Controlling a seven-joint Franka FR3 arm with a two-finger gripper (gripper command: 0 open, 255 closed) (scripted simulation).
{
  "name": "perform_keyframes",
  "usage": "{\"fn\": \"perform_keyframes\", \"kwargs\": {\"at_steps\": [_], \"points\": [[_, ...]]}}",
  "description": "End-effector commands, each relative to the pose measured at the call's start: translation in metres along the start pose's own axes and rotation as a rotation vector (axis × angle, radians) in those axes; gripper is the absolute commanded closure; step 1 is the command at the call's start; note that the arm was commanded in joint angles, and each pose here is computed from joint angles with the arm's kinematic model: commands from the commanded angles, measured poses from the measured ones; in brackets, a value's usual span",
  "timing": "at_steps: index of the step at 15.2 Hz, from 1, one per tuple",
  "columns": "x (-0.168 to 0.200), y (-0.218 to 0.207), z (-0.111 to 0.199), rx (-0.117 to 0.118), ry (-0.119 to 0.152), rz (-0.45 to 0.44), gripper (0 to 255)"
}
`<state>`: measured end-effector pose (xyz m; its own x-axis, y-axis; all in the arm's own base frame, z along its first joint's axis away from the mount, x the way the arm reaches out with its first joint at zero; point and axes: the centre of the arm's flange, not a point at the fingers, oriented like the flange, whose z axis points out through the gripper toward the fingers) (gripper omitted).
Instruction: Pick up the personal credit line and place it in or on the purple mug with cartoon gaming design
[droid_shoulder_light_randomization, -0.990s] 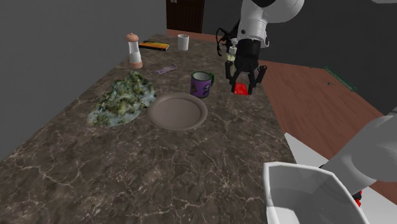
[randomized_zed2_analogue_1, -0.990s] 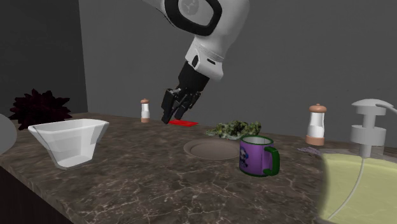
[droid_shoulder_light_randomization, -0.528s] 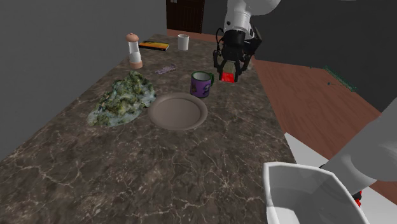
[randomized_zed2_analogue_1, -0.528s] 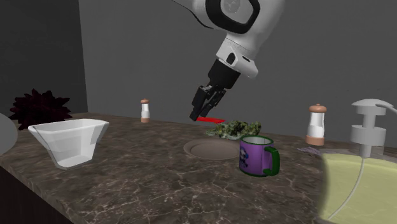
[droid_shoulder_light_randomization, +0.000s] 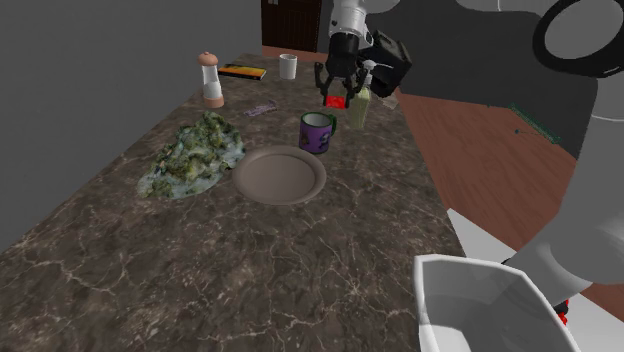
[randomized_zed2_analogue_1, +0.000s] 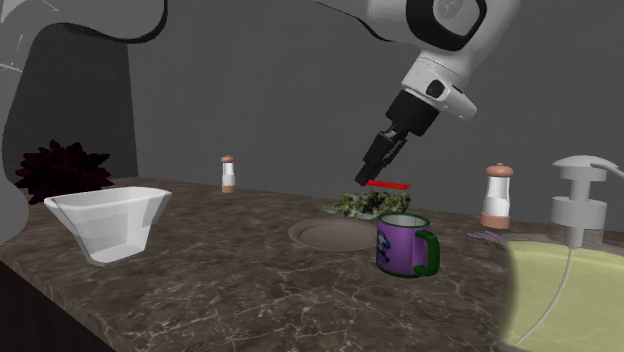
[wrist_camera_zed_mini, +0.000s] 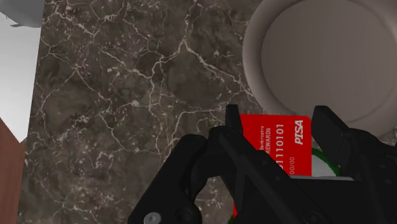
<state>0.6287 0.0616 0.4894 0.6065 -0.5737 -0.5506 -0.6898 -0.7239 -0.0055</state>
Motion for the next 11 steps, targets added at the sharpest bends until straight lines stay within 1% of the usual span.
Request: {"fn": "perform_keyframes", "kwargs": {"at_steps": [1,3,11], "points": [[0.016,-0.017,-0.012,0.000,0.000,0.000,255],[0.033,-0.031,-0.025,0.000,0.000,0.000,255],[0.057,-0.031,0.011,0.000,0.000,0.000,255]]}}
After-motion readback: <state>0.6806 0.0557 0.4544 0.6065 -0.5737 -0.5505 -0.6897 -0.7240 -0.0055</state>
